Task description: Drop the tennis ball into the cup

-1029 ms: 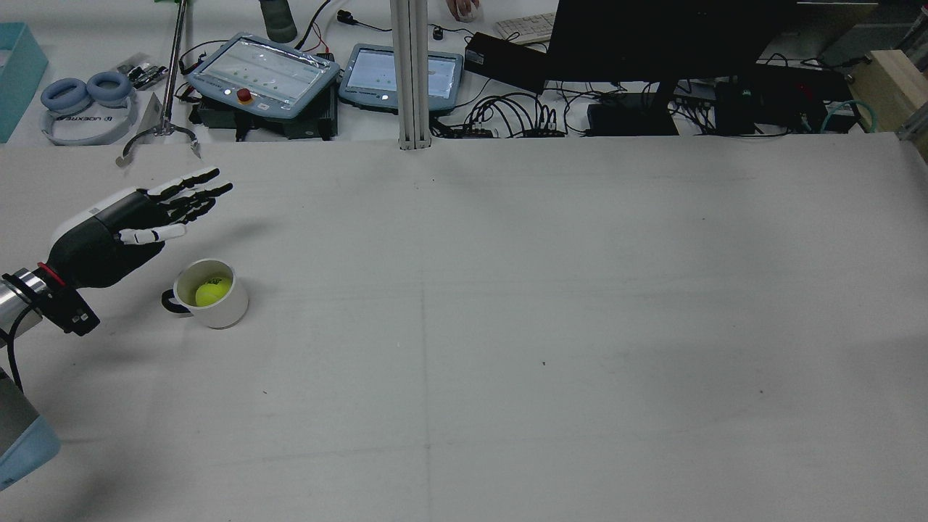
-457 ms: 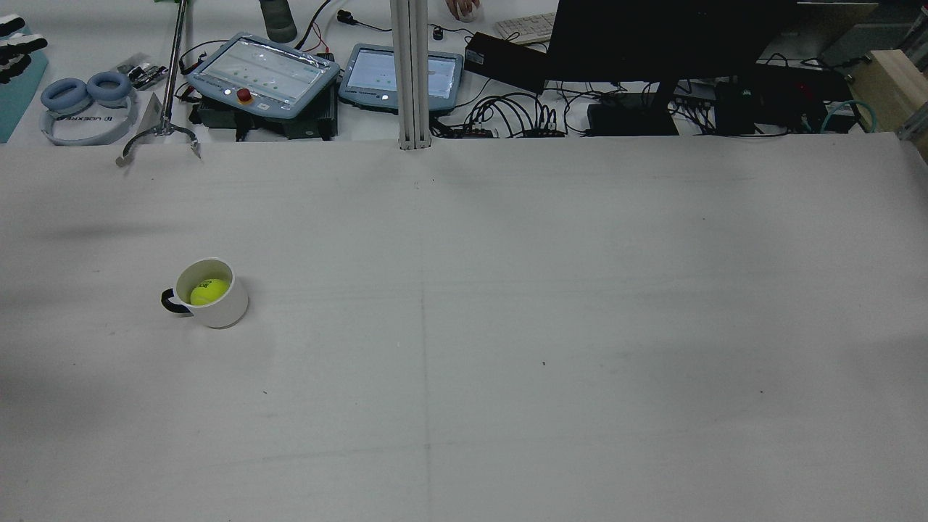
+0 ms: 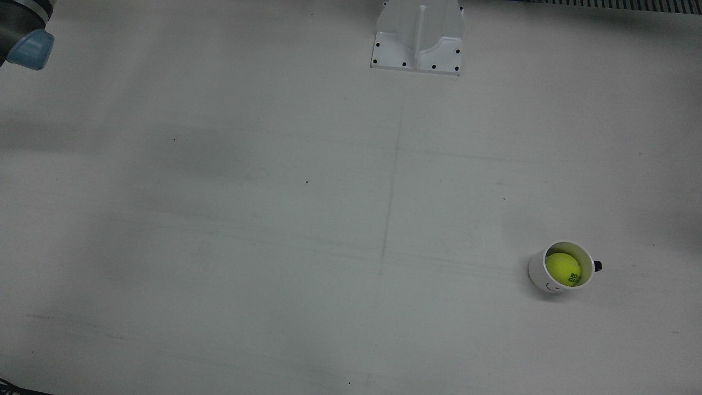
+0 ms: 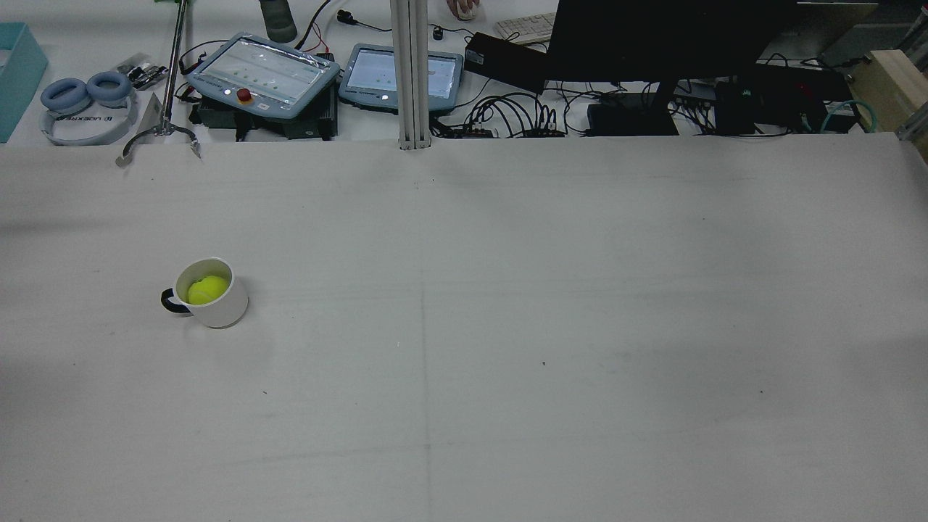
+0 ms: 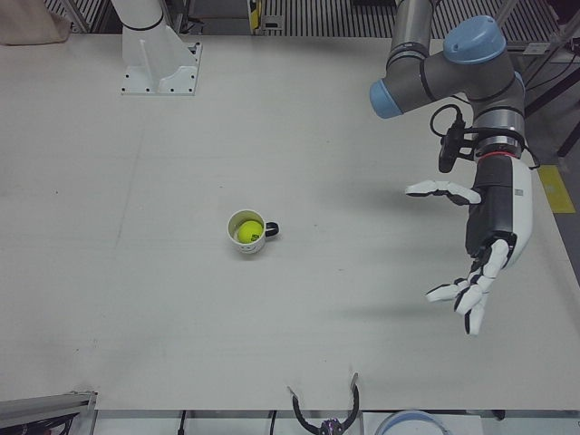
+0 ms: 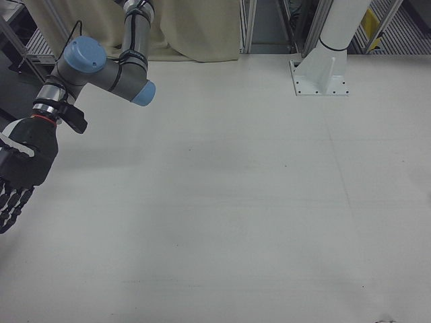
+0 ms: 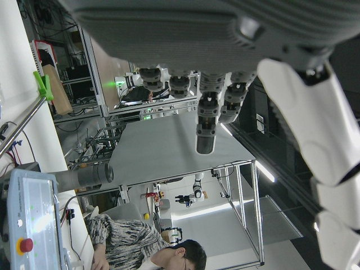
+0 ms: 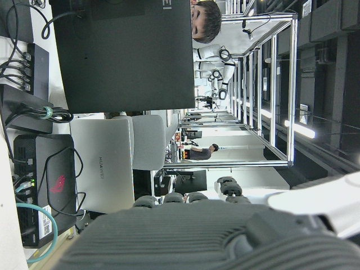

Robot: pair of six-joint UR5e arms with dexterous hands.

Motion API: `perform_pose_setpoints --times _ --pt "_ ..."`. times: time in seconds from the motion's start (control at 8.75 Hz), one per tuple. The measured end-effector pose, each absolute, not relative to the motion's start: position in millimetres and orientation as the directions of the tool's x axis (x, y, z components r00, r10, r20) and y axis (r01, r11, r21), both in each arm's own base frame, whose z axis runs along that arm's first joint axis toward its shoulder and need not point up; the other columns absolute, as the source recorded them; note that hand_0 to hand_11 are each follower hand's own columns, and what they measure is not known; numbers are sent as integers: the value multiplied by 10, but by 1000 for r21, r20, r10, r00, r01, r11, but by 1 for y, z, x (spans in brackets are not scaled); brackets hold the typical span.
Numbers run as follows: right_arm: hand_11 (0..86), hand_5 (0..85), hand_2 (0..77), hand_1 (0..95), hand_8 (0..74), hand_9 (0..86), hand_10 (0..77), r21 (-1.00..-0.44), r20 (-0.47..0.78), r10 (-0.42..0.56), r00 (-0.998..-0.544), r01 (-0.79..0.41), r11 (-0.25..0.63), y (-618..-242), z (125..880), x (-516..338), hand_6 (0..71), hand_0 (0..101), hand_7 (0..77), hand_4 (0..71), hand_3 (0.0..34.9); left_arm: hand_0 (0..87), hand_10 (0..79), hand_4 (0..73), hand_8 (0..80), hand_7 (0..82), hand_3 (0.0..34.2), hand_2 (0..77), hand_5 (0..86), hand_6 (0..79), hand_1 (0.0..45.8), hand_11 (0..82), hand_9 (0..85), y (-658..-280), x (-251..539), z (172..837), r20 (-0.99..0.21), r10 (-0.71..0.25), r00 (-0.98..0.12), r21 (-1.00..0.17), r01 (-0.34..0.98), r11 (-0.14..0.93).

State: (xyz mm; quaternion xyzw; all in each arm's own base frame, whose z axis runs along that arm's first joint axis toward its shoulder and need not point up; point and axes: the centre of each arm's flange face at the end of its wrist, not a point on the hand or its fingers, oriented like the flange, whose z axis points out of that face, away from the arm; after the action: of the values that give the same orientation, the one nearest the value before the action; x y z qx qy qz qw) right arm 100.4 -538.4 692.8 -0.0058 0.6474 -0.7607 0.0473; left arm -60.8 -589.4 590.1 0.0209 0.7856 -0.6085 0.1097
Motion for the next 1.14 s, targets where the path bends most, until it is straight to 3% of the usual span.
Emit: perform_pose_setpoints --times 0.11,0.23,0.34,0.57,0.69,0.8,0.91,1.03,1.14 --pt "5 0 5 5 0 0 0 -986 -52 -80 -995 64 -157 -539 693 100 0 0 0 0 0 433 49 213 104 164 0 175 93 382 87 71 60 -581 -74 598 -199 -85 -976 -951 171 259" --pt "5 0 5 5 0 0 0 -986 -52 -80 -995 64 -157 -539 692 100 0 0 5 0 0 424 65 147 87 104 0 120 65 284 87 87 55 -575 -80 604 -199 -78 -977 -950 173 259" --pt "5 0 5 5 0 0 0 -986 -52 -81 -995 65 -156 -539 692 100 0 0 5 0 0 424 65 147 98 60 0 136 93 387 76 87 49 -571 -82 608 -199 -75 -977 -950 174 260" --pt "5 0 5 5 0 0 0 -986 -52 -81 -995 65 -156 -539 692 101 0 0 5 0 0 424 65 131 98 60 0 136 93 355 60 87 49 -568 -83 611 -199 -75 -977 -949 174 263" --pt "5 0 5 5 0 0 0 -986 -53 -80 -995 65 -156 -539 692 100 0 0 0 0 0 418 38 82 49 49 0 93 60 202 93 60 22 -566 -83 614 -199 -76 -977 -950 173 259" --pt "5 0 5 5 0 0 0 -986 -53 -80 -995 65 -156 -539 692 100 0 0 5 0 0 425 38 98 54 54 0 109 71 229 104 55 22 -565 -83 616 -199 -78 -977 -951 173 255" --pt "5 0 5 5 0 0 0 -986 -53 -80 -995 65 -156 -539 692 100 0 0 5 0 0 425 16 109 60 76 0 109 71 229 82 60 38 -564 -83 618 -198 -79 -977 -952 172 253" --pt "5 0 5 5 0 0 0 -986 -53 -80 -995 65 -156 -539 692 100 0 0 0 0 0 426 44 125 71 76 0 131 82 305 82 60 38 -563 -83 618 -198 -79 -977 -952 172 252" --pt "5 0 5 5 0 0 0 -986 -53 -80 -995 65 -156 -539 692 100 0 0 0 0 0 426 44 125 71 76 0 131 82 305 82 60 38 -563 -83 619 -198 -80 -977 -953 173 250"
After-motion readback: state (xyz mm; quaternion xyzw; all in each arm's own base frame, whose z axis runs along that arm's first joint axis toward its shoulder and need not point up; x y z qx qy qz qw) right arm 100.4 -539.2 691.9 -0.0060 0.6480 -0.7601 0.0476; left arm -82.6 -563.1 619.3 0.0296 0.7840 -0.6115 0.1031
